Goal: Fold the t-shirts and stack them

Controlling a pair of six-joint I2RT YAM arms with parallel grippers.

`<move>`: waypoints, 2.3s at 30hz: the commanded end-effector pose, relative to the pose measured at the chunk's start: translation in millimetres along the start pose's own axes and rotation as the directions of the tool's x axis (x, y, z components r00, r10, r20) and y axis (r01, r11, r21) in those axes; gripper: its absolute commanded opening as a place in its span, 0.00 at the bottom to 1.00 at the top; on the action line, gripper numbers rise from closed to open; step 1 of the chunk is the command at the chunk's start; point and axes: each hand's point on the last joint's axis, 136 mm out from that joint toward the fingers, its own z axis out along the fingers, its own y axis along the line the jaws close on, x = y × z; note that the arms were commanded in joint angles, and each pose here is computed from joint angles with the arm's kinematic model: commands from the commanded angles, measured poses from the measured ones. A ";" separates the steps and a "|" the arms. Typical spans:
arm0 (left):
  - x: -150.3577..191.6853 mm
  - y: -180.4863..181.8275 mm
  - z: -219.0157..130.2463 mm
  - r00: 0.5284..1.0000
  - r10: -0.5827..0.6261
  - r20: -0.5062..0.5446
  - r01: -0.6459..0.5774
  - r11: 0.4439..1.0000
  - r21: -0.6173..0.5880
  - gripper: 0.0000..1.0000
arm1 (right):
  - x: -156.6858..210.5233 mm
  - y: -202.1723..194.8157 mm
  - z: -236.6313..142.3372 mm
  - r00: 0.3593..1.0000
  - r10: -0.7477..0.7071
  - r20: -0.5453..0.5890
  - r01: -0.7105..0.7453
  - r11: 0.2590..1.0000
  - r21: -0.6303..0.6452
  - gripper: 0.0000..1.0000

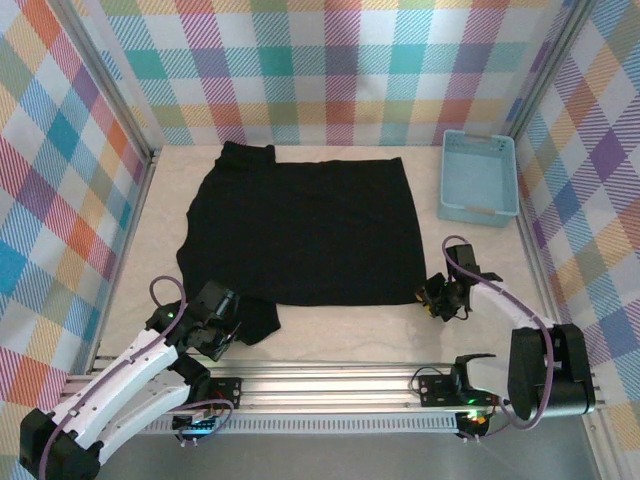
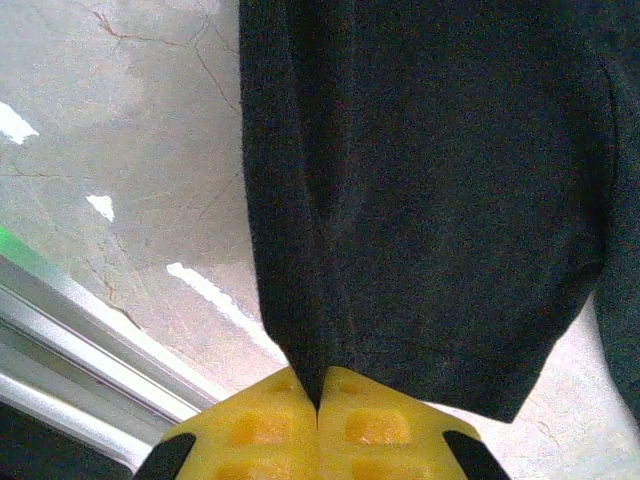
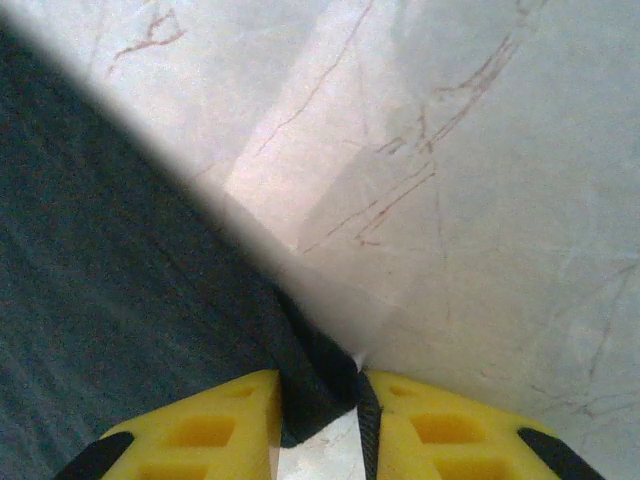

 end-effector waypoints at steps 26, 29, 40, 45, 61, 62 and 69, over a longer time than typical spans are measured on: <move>-17.1 -80.2 -78.3 0.992 0.083 0.089 -0.097 0.983 0.154 0.00 | -4.7 30.2 -54.3 0.972 -0.223 0.071 0.227 0.973 -0.047 0.00; -25.6 -105.7 -80.5 0.986 0.117 0.115 -0.134 0.979 0.155 0.00 | -12.2 44.1 -52.9 0.972 -0.226 0.072 0.230 0.972 -0.054 0.00; -88.2 -183.1 -83.0 0.975 0.151 0.163 -0.179 0.969 0.171 0.00 | -41.3 91.2 -47.1 0.981 -0.185 0.061 0.188 0.981 -0.050 0.00; -117.8 -212.0 -87.0 0.972 0.154 0.177 -0.190 0.959 0.208 0.00 | -58.8 106.8 -40.6 0.986 -0.155 0.069 0.157 0.987 -0.036 0.00; -176.9 -247.9 -77.9 0.960 0.186 0.209 -0.235 0.942 0.238 0.00 | -101.3 146.1 -23.9 0.988 -0.132 0.076 0.133 0.991 -0.005 0.00; -180.3 -248.8 -77.5 0.960 0.186 0.210 -0.235 0.942 0.239 0.00 | -102.6 146.5 -22.6 0.988 -0.133 0.077 0.133 0.991 -0.001 0.00; -193.7 -255.5 -66.8 0.960 0.204 0.193 -0.246 0.941 0.232 0.00 | -108.1 147.4 -13.3 0.989 -0.133 0.070 0.133 0.991 0.012 0.00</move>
